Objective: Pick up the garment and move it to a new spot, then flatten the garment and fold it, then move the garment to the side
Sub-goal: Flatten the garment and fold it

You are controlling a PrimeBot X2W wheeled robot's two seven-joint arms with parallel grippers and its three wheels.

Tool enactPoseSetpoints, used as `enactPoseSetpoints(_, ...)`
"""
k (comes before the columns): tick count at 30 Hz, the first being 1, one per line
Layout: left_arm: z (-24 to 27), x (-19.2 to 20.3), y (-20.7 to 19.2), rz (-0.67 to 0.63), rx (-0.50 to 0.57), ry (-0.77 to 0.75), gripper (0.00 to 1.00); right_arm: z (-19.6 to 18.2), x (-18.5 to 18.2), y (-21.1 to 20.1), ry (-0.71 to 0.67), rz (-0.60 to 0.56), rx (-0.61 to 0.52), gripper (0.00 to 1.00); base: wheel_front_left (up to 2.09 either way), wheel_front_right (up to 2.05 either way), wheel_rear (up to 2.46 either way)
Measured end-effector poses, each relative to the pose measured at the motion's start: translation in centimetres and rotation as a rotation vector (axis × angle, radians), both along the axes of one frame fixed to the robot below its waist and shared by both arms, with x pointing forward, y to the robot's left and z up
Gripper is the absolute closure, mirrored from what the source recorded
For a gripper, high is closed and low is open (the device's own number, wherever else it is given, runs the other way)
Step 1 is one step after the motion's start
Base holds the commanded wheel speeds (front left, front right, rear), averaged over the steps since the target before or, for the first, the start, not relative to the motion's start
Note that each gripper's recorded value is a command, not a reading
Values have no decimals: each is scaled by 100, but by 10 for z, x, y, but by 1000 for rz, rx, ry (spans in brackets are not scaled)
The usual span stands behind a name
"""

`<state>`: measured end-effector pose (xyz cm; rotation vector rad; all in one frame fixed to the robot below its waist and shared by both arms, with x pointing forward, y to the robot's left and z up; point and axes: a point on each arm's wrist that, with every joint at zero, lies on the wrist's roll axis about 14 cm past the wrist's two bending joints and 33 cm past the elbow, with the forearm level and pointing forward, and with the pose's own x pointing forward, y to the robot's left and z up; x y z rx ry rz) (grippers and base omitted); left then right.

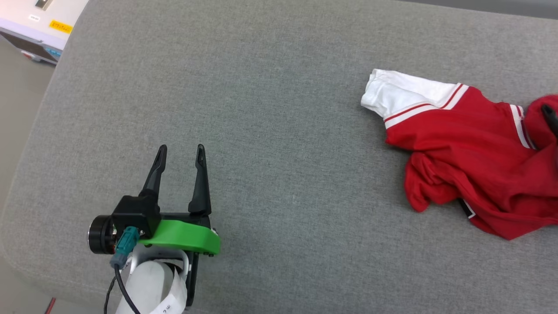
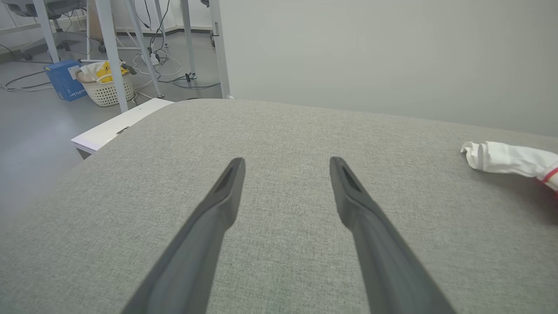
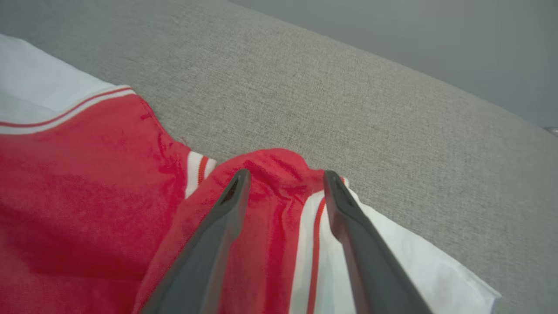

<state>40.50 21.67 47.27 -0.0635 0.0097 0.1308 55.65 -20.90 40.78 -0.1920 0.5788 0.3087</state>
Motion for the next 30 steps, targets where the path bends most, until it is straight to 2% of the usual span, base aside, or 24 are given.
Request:
enactPoseSetpoints(5, 14, 4, -2, -35, 23, -43, 0, 52, 3, -7, -255, 3, 51, 0, 0, 0, 0)
enactPoseSetpoints(15, 53, 41, -24, -182, 62, -165, 0, 106, -30, 3, -573, -3, 150, 0, 0, 0, 0)
enactPoseSetpoints(23, 69, 79, -54, -328, 73, -190, 0, 120, -71, 21, -677, -33, 209, 0, 0, 0, 0)
enactPoseSetpoints(30, 95, 115, -109, -559, 120, -129, 0, 110, -103, 25, -666, -69, 225, 0, 0, 0, 0)
